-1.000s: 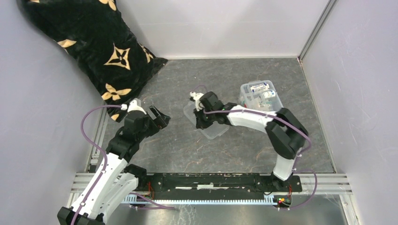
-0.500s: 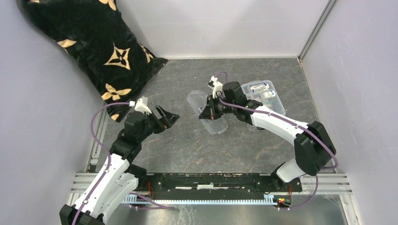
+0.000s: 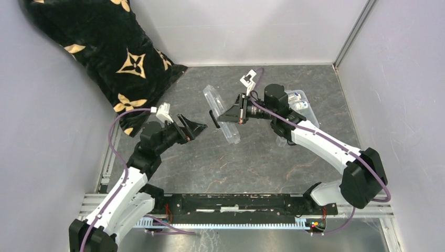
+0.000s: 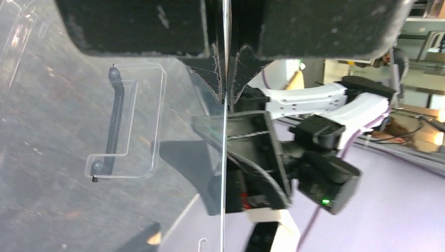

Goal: Organize the medicine kit
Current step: Pick up the lid from the center of the board.

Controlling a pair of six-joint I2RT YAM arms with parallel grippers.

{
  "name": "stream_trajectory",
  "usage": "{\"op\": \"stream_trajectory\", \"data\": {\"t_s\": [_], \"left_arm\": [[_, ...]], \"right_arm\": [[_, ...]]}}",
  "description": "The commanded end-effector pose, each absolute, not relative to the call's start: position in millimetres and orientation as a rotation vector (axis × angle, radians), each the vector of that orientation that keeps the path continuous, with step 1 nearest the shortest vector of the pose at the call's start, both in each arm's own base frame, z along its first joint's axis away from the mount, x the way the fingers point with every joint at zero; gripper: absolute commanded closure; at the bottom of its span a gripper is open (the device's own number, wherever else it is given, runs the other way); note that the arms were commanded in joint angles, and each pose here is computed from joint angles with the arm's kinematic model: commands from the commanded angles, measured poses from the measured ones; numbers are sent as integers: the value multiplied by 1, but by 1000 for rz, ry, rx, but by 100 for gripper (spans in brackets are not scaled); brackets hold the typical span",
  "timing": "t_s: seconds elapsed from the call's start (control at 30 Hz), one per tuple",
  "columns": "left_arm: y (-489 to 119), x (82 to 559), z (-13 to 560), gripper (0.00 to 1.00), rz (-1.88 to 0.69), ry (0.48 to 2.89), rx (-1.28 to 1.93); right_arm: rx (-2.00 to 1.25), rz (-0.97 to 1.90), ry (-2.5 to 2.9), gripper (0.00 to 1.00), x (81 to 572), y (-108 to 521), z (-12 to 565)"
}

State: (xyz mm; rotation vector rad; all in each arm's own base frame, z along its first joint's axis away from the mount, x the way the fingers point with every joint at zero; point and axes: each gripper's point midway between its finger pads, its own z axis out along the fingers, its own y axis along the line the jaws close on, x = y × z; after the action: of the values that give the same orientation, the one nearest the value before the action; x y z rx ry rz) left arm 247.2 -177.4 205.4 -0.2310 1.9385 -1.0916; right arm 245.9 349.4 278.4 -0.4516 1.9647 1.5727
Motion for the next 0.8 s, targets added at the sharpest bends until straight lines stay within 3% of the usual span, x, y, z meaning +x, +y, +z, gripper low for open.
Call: {"op": "stream_trajectory", "data": {"t_s": [0.0,0.43,0.77], "left_arm": [[-193,251,247,8,-1213,1820,-156],[-220,259,280,13,-1455,1699,-107],[-225,257,293,26,-1523,1646,-90]], "right_arm": [[-479,1728,1745,100,232,349,349],[-470,1846,1650,100,218,345,378],[-459,1899,1630,100,216,346,381]]}}
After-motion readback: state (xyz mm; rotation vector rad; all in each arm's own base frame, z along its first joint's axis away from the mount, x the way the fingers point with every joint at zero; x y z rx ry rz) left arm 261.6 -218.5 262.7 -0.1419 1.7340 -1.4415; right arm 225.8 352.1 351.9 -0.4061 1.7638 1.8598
